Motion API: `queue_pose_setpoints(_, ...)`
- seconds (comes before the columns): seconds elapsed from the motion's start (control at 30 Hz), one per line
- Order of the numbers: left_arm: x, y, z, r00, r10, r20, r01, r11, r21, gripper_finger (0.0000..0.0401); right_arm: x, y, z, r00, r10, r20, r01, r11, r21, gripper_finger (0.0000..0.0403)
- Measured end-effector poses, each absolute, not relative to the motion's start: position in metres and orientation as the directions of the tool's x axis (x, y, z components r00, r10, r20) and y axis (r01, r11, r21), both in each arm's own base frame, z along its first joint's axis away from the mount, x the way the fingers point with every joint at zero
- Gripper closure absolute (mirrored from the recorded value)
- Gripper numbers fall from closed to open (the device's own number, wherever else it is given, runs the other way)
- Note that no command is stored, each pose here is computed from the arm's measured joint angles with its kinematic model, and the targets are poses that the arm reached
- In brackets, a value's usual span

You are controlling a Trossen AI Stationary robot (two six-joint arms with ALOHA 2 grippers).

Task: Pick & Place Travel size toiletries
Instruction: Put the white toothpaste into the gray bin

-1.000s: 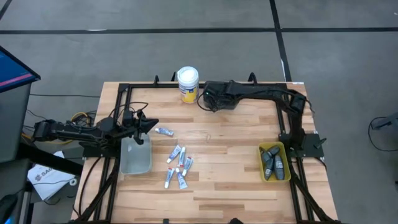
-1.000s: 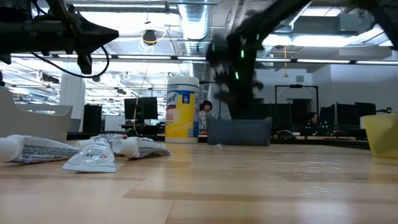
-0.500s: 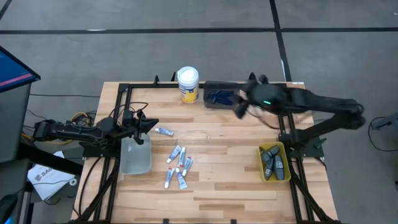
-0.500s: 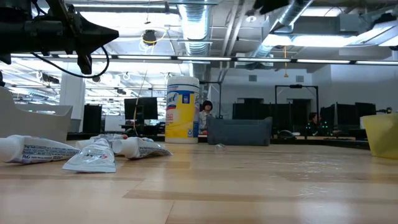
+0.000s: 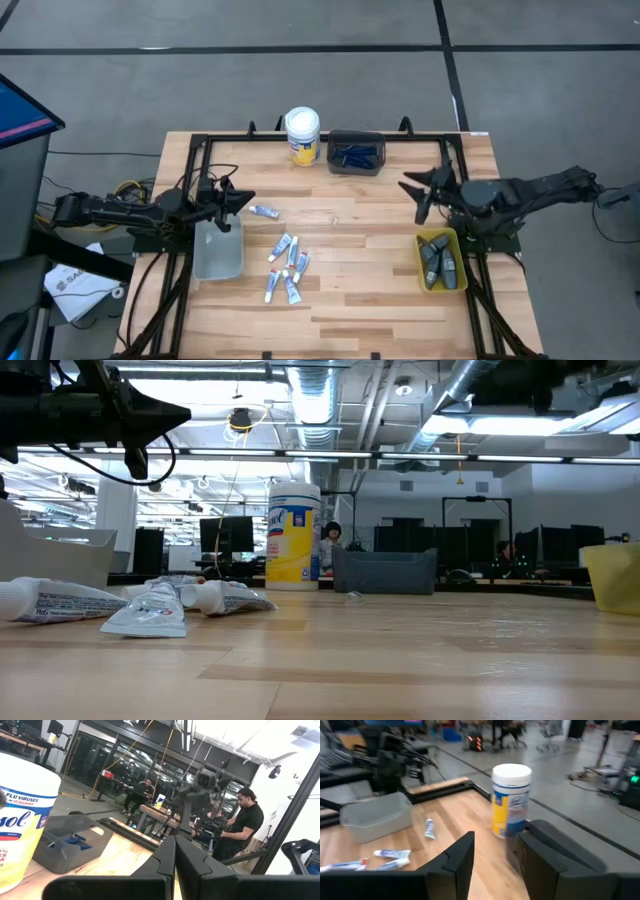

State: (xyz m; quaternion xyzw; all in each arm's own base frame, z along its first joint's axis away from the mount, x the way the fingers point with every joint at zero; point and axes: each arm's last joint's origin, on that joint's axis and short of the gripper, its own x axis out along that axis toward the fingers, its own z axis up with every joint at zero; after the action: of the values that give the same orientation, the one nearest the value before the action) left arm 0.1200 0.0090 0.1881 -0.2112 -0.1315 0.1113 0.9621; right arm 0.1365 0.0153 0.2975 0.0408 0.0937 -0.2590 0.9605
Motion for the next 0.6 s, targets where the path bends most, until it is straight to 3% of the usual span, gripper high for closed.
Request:
queue_pose_setpoints(0.3, 0.120, 0.009, 0.188, 0.941, 0.269, 0.207, -0.156, 0.885, -0.438, 0.0401, 0.124, 0.017, 0.233, 0.897, -0.442, -0.023, 0.442, 0.896, 0.041, 0.0264)
queue_pose_setpoints(0.6, 0.120, 0.009, 0.189, 0.939, 0.269, 0.216, -0.153, 0.885, -0.439, 0.0401, 0.095, 0.012, 0.242, 0.923, -0.333, 0.194, 0.350, 0.935, -0.060, 0.0275)
